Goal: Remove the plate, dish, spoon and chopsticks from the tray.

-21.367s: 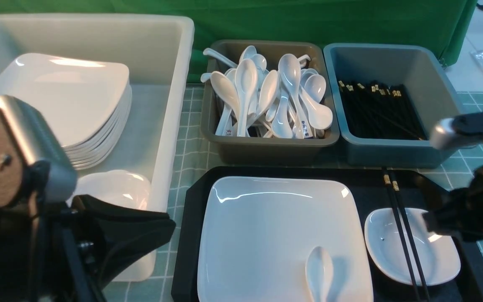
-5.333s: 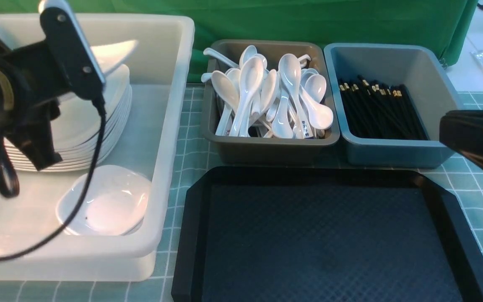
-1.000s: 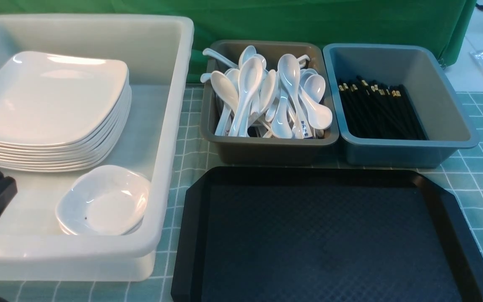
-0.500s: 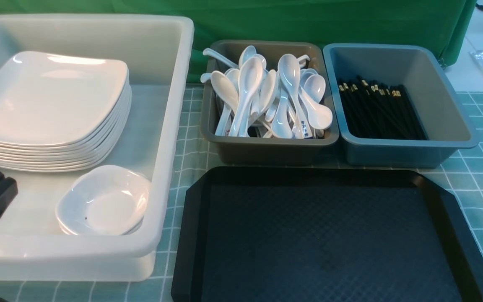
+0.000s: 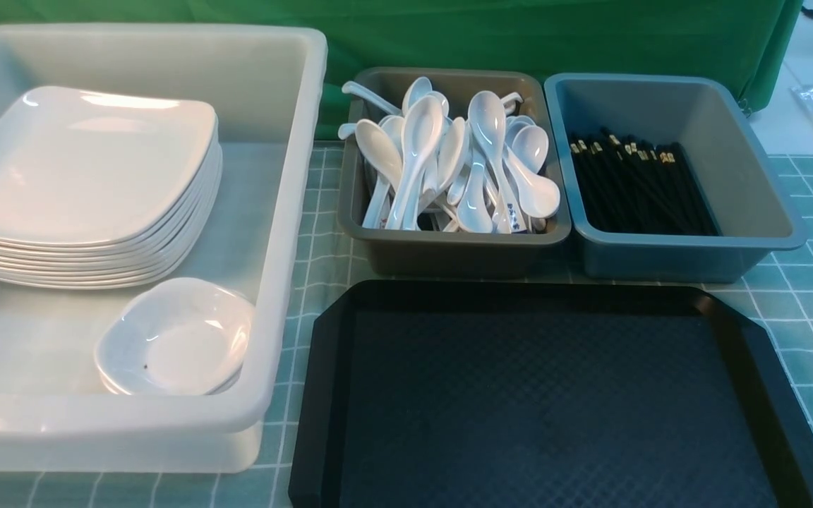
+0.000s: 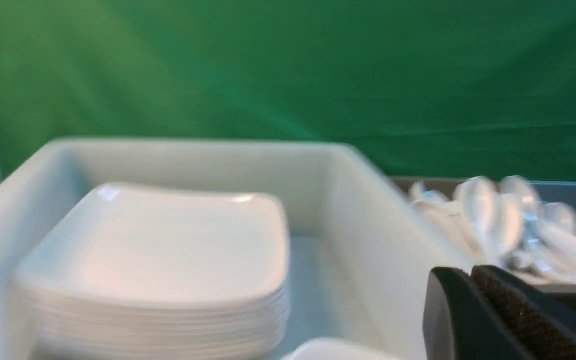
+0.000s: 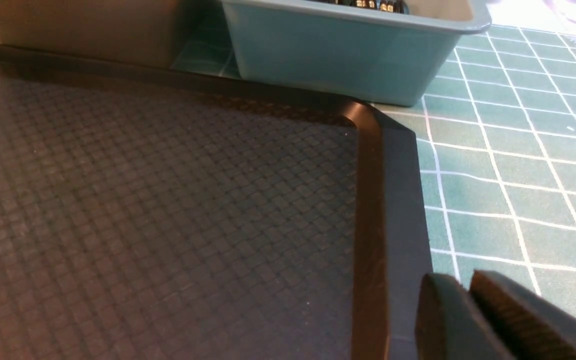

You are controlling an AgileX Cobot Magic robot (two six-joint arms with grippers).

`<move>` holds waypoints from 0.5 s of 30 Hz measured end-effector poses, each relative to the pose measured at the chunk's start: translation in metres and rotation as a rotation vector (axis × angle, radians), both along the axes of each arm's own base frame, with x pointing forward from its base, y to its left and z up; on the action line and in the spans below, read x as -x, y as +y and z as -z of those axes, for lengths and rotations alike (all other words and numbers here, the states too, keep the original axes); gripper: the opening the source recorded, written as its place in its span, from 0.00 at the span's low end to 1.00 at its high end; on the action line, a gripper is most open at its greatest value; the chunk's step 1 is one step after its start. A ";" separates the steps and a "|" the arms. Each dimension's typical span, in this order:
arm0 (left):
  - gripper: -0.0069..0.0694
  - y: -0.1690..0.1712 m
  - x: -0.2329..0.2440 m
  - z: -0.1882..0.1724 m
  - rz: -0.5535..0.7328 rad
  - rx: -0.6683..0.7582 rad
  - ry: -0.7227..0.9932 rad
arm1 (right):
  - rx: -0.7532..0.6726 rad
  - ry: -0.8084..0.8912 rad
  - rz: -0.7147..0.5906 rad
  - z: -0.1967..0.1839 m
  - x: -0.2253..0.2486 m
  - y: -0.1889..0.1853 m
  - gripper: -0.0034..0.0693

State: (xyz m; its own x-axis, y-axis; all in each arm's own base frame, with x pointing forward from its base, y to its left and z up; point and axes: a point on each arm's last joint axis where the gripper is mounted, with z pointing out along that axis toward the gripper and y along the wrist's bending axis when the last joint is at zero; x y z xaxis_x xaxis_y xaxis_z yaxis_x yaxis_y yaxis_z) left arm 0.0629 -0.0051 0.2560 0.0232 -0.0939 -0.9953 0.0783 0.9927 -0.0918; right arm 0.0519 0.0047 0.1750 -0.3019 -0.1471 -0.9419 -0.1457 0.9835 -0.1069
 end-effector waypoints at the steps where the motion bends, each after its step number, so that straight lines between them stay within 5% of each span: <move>1: 0.11 0.002 0.001 0.010 -0.032 0.017 0.015 | -0.002 0.000 0.001 0.000 0.000 0.000 0.20; 4: 0.11 0.005 0.005 0.048 -0.159 0.055 0.089 | -0.006 0.001 0.002 0.000 0.000 0.000 0.21; 5: 0.11 0.004 0.006 0.057 -0.071 0.064 0.123 | -0.006 0.001 0.002 0.000 0.000 0.000 0.21; 15: 0.11 0.003 0.008 0.071 -0.070 0.084 0.237 | -0.010 -0.001 0.003 0.000 0.000 0.000 0.24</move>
State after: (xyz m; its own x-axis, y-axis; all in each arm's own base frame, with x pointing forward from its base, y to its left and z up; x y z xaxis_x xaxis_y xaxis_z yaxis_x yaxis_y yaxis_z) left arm 0.0550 -0.0022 0.1854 -0.2006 -0.1832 -0.9624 -0.0243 0.9830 -0.1821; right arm 0.0519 0.0047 0.1751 -0.3014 -0.1372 -0.9436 -0.1430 0.9849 -0.0975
